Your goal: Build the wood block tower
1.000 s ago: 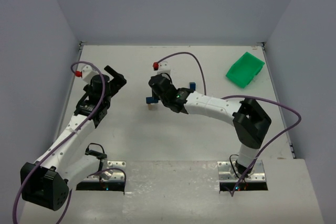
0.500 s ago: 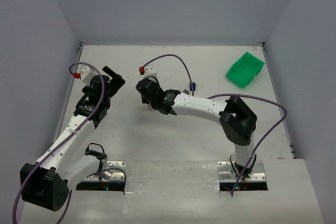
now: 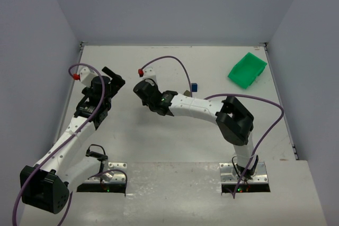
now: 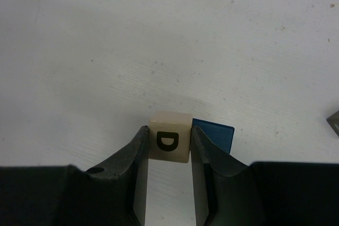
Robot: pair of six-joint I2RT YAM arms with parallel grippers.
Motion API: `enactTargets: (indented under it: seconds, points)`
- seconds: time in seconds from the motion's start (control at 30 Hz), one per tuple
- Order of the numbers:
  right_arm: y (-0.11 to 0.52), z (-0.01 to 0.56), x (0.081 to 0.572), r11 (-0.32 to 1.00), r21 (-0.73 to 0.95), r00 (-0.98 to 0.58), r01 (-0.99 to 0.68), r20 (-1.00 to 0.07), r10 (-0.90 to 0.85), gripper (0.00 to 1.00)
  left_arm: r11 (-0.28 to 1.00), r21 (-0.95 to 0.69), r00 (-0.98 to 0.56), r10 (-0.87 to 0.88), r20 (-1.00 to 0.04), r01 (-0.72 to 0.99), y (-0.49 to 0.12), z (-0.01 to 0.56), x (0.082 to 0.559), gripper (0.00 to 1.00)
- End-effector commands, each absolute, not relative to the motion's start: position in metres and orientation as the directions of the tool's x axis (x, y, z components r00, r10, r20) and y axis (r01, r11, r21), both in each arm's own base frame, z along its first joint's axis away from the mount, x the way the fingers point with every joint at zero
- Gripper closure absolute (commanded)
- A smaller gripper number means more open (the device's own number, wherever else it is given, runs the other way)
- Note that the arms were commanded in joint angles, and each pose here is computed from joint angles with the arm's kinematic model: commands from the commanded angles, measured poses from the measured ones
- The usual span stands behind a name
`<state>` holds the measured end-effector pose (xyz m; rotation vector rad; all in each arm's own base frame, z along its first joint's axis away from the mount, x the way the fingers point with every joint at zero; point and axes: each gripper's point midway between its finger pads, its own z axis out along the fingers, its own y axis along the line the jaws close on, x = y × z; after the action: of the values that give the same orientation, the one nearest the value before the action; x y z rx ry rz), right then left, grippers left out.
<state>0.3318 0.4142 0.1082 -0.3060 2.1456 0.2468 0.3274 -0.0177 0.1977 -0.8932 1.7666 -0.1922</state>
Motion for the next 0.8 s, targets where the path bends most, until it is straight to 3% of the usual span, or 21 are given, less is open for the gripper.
enactTargets:
  seconds: [0.0, 0.77]
  points:
    - [0.417, 0.136, 0.338, 0.957, 0.106, -0.502, -0.27, -0.864, -0.046, 0.74, 0.69, -0.554, -0.082, -0.658, -0.749, -0.466, -0.014, 0.209, 0.329, 0.0]
    - [0.407, 0.125, 0.336, 0.967, 0.11, -0.516, -0.23, -0.856, -0.025, 0.68, 0.691, -0.552, -0.091, -0.659, -0.747, -0.467, -0.016, 0.207, 0.33, 0.0]
